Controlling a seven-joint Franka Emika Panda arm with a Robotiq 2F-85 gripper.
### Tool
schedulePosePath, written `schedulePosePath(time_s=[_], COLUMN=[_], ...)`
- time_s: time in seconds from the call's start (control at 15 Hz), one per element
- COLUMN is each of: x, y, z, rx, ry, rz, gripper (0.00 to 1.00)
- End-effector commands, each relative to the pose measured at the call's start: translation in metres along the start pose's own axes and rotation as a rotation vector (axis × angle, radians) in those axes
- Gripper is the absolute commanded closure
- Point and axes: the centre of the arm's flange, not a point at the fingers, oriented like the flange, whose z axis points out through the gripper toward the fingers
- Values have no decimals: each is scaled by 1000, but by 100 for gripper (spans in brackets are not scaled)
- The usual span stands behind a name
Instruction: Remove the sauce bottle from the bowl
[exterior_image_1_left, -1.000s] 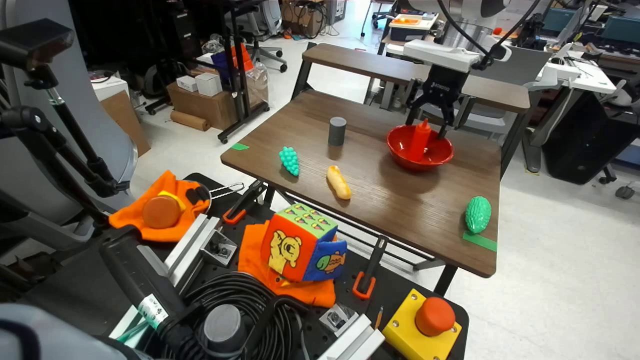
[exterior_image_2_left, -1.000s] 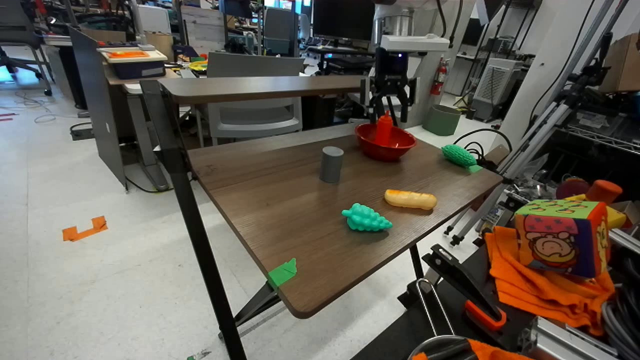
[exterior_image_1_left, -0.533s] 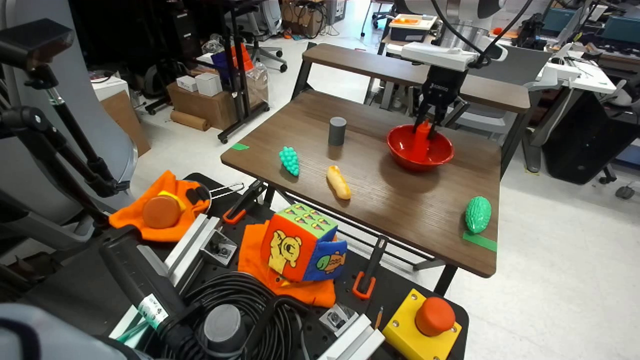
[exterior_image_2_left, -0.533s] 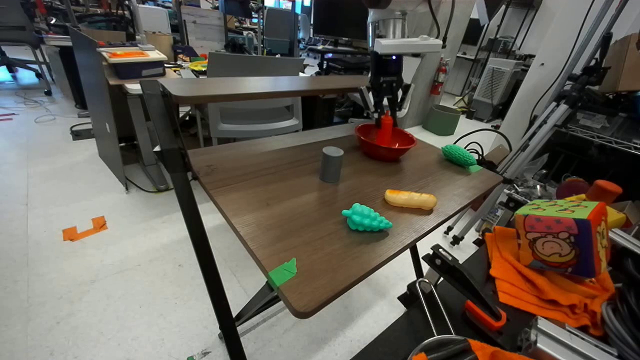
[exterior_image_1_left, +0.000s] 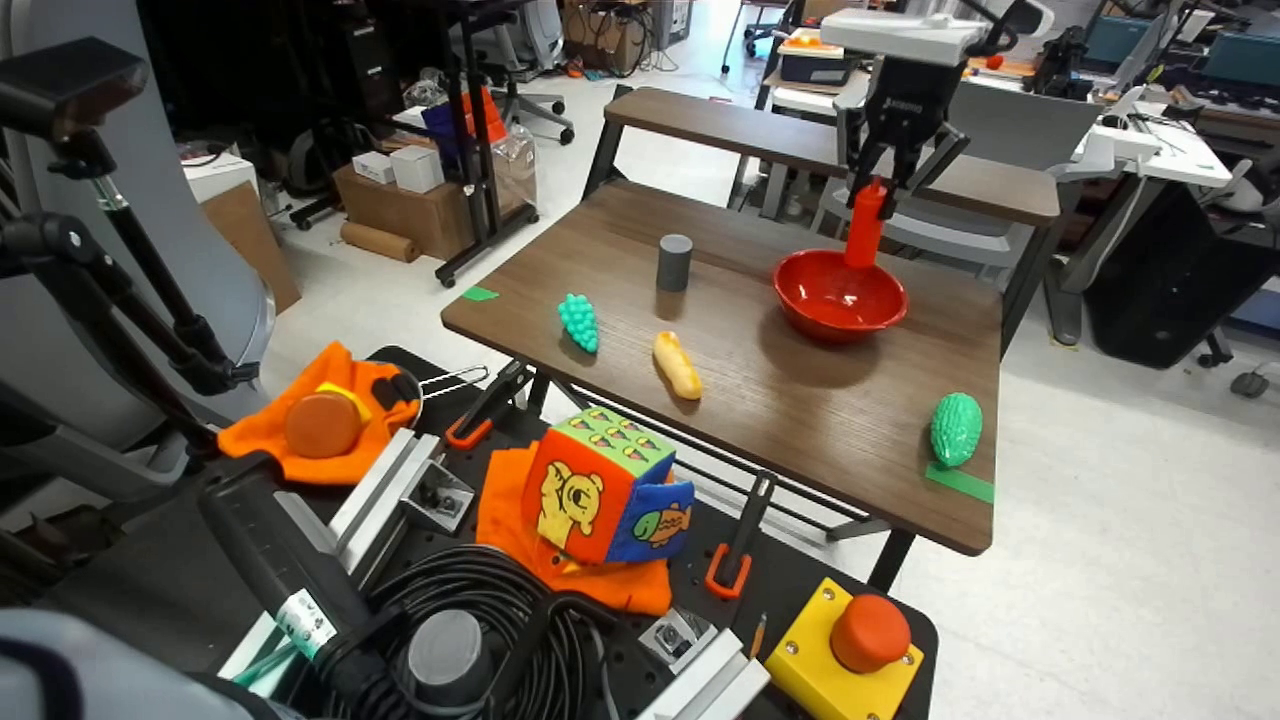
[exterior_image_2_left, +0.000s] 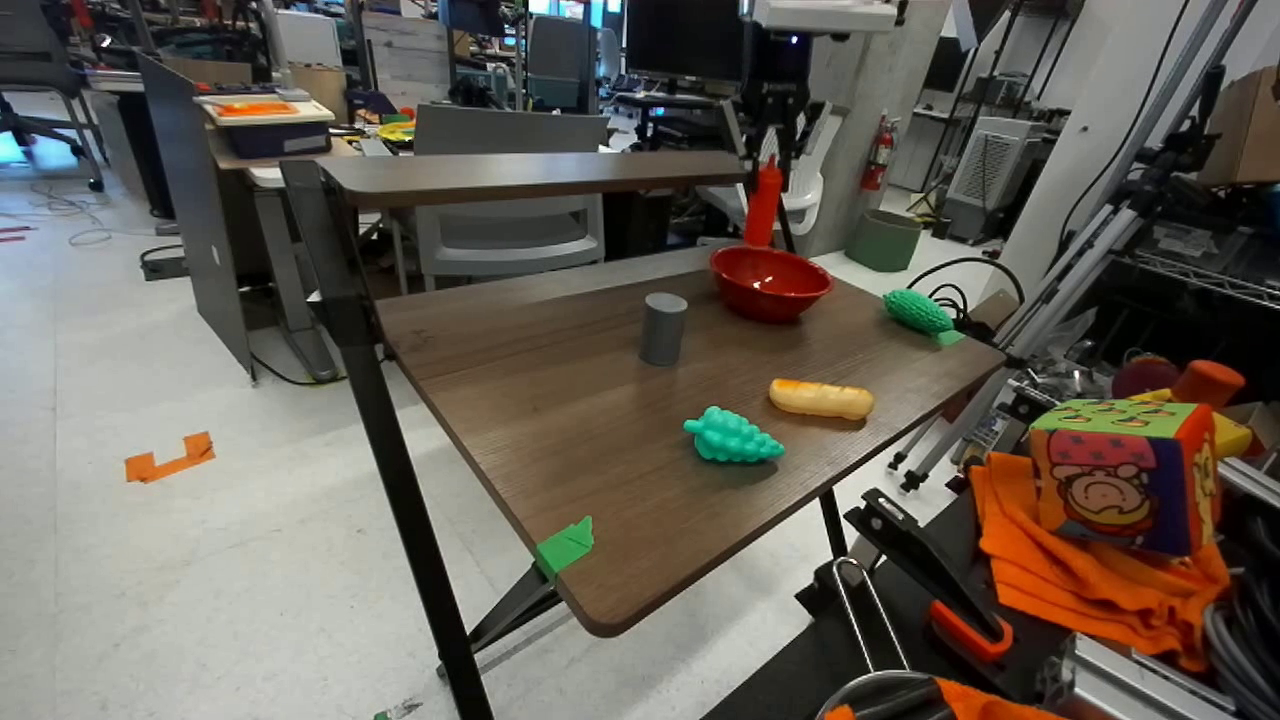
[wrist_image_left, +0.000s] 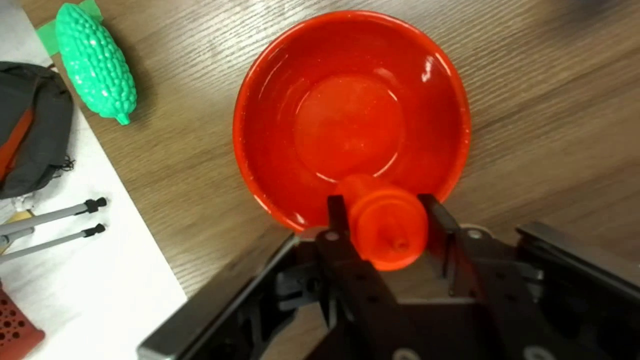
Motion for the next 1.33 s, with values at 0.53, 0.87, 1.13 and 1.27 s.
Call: schedulePosePath(time_s=[0.53, 0.87, 1.13, 1.27], x=[18, 49, 73, 84], y=[104, 128, 135, 133], z=[-63, -26, 7, 26], rx=[83, 64, 62, 80], ry=[94, 69, 47, 42], rz=[124, 116, 100, 73], gripper=[86, 86, 86, 86])
